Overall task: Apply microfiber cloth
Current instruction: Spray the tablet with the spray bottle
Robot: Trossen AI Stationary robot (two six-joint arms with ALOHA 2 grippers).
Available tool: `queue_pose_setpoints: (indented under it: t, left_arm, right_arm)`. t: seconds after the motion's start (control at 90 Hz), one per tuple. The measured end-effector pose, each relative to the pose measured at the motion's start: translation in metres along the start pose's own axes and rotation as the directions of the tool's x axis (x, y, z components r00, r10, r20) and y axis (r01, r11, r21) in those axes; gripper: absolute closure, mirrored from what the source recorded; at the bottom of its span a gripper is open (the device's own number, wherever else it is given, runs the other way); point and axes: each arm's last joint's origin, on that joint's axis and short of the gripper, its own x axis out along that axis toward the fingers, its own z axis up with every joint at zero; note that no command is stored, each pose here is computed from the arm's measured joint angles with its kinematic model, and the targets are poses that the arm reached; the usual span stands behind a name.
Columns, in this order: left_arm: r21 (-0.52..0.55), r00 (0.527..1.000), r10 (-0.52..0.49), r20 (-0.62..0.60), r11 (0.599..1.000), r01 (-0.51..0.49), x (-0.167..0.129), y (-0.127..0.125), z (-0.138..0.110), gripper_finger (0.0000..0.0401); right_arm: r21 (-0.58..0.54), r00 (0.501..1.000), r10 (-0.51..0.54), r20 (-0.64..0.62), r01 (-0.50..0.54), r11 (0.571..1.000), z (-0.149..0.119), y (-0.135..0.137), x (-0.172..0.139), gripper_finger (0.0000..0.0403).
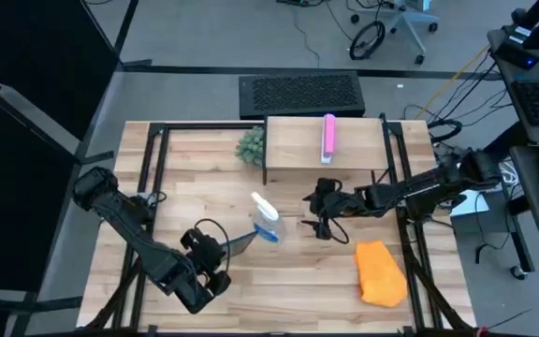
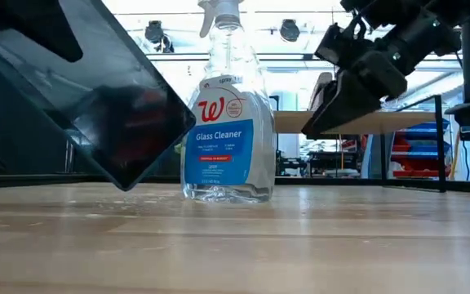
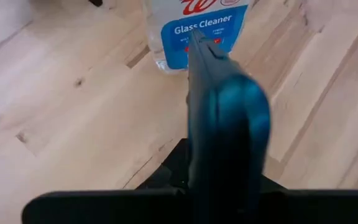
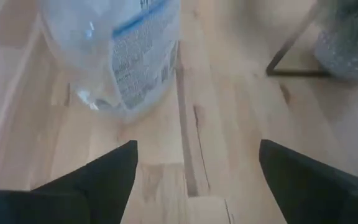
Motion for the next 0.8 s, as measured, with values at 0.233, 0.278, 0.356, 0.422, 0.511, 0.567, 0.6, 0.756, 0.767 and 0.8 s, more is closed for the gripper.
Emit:
queue_pose_setpoints:
  t: [0.233, 0.278, 0.356, 0.422, 0.511, 0.567, 0.6, 0.756, 0.767, 0.8]
  left_arm:
    - [-0.004, 1.0, -0.001, -0.001, 1.0, 0.001, 0.0, -0.0001, -0.0001, 0.0394]
    - [-0.002, 1.0, 0.001, -0.001, 1.0, -0.001, 0.0005, 0.0001, 0.0006, 0.0394]
    - [-0.008, 1.0, 0.005, 0.0, 1.0, -0.005, 0.0018, 0.0004, 0.0022, 0.0394]
    - [-0.009, 1.0, 0.007, 0.0, 1.0, -0.007, 0.0022, 0.0006, 0.0027, 0.0394]
    - [-0.02, 1.0, 0.001, 0.005, 1.0, 0.0, 0.0022, -0.0002, 0.0029, 0.0394]
    - [-0.028, 1.0, -0.01, 0.007, 1.0, 0.011, 0.0019, -0.0014, 0.0027, 0.0394]
    - [-0.031, 1.0, -0.019, 0.007, 0.999, 0.02, 0.0012, -0.0024, 0.0021, 0.0394]
    - [-0.041, 0.999, -0.044, 0.01, 0.998, 0.045, 0.0007, -0.0052, 0.0021, 0.0394]
    - [-0.042, 0.999, -0.044, 0.01, 0.998, 0.045, 0.0007, -0.0052, 0.0021, 0.0394]
    - [-0.041, 0.999, -0.044, 0.01, 0.998, 0.044, 0.0007, -0.0052, 0.0021, 0.0394]
  right_arm:
    - [0.0, 1.0, -0.001, -0.009, 0.001, 1.0, -0.0009, -0.0002, -0.0001, 0.0089]
    - [0.0, 1.0, -0.001, -0.008, 0.001, 1.0, -0.0008, -0.0002, -0.0001, 0.0089]
    - [0.001, 1.0, -0.001, -0.008, 0.001, 1.0, -0.0008, -0.0002, -0.0001, 0.009]
    - [0.0, 1.0, -0.001, -0.008, 0.001, 1.0, -0.0008, -0.0002, -0.0001, 0.009]
    - [0.001, 1.0, -0.001, -0.008, 0.001, 1.0, -0.0008, -0.0002, -0.0001, 0.009]
    - [0.001, 1.0, 0.0, -0.008, 0.0, 1.0, -0.0009, -0.0002, -0.0001, 0.009]
    - [0.0, 1.0, 0.0, -0.008, 0.0, 1.0, -0.0009, -0.0002, -0.0001, 0.009]
    - [0.001, 1.0, 0.0, -0.008, 0.0, 1.0, -0.0008, -0.0002, -0.0001, 0.009]
    - [0.001, 1.0, 0.0, -0.008, 0.0, 1.0, -0.0008, -0.0002, -0.0001, 0.009]
    - [0.001, 1.0, 0.0, -0.008, 0.0, 1.0, -0.0008, -0.0002, -0.0001, 0.009]
